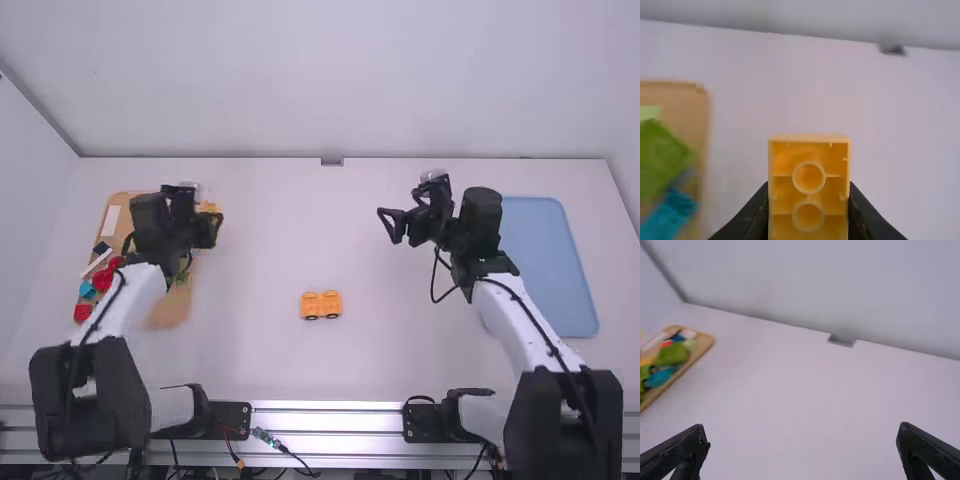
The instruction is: Assemble lego blocks to make yellow taxi
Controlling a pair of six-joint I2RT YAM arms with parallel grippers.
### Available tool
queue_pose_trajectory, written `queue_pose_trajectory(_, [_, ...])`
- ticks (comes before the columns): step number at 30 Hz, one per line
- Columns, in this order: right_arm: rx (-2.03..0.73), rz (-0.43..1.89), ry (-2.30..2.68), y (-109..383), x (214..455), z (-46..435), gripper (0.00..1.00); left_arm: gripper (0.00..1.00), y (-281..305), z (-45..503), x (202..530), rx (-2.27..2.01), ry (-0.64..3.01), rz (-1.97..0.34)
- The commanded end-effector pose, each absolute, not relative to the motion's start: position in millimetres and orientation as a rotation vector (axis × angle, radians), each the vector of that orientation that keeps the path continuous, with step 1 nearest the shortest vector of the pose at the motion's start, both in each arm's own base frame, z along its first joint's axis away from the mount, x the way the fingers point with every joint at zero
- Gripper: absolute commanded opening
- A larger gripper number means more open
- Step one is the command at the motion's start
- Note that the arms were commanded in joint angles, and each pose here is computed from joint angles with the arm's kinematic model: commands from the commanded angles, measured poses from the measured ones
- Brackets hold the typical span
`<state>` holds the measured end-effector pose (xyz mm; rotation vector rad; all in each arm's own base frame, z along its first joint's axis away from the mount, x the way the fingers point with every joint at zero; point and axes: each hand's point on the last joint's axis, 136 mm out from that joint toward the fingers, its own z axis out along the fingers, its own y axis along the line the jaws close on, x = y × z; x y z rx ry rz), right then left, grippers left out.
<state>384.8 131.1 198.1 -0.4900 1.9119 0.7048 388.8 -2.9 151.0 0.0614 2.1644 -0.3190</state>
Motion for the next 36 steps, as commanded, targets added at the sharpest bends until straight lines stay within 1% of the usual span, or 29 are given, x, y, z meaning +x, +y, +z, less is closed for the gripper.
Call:
queue_pose_trajectory(1, [-0.57, 0.92, 1.872, 155, 377, 202, 0.99, 0.02, -51, 166, 374, 0.238, 2.105, -0.412])
queue_pose_trajectory(4, [-0.625, 1.024, 1.846, 166, 376, 197, 0.99, 0.02, -102, 172, 356, 0.44, 2.05, -0.572])
queue_pose_trajectory(5, [-0.674, 1.093, 1.82, 172, 374, 196, 0.99, 0.01, -125, 177, 346, 0.521, 2.017, -0.668])
queue_pose_trajectory(11, [-0.871, 1.354, 1.669, 191, 355, 198, 0.99, 0.02, -178, 184, 324, 0.738, 1.874, -0.908])
queue_pose_trajectory(14, [-0.922, 1.44, 1.612, 193, 351, 200, 0.99, 0.02, -199, 188, 316, 0.816, 1.77, -1.028])
queue_pose_trajectory(17, [-0.914, 1.466, 1.611, 194, 354, 201, 0.96, 0.02, -211, 188, 317, 0.831, 1.722, -1.087])
queue_pose_trajectory(21, [-0.923, 1.505, 1.603, 203, 353, 204, 0.95, 0.02, -232, 192, 319, 0.864, 1.62, -1.203])
queue_pose_trajectory(28, [-1.067, 1.547, 1.506, 229, 330, 208, 0.93, 0.02, -251, 190, 328, 0.826, 1.539, -1.301])
queue_pose_trajectory(31, [-1.146, 1.574, 1.431, 230, 318, 211, 0.92, 0.02, -253, 192, 320, 0.88, 1.499, -1.329])
queue_pose_trajectory(33, [-1.155, 1.577, 1.42, 228, 317, 211, 0.91, 0.02, -253, 195, 317, 0.899, 1.478, -1.336])
queue_pose_trajectory(35, [-1.156, 1.581, 1.418, 227, 316, 211, 0.87, 0.02, -253, 199, 317, 0.894, 1.466, -1.341])
queue_pose_trajectory(36, [-1.156, 1.58, 1.418, 227, 316, 211, 0.83, 0.02, -253, 204, 316, 0.889, 1.453, -1.349])
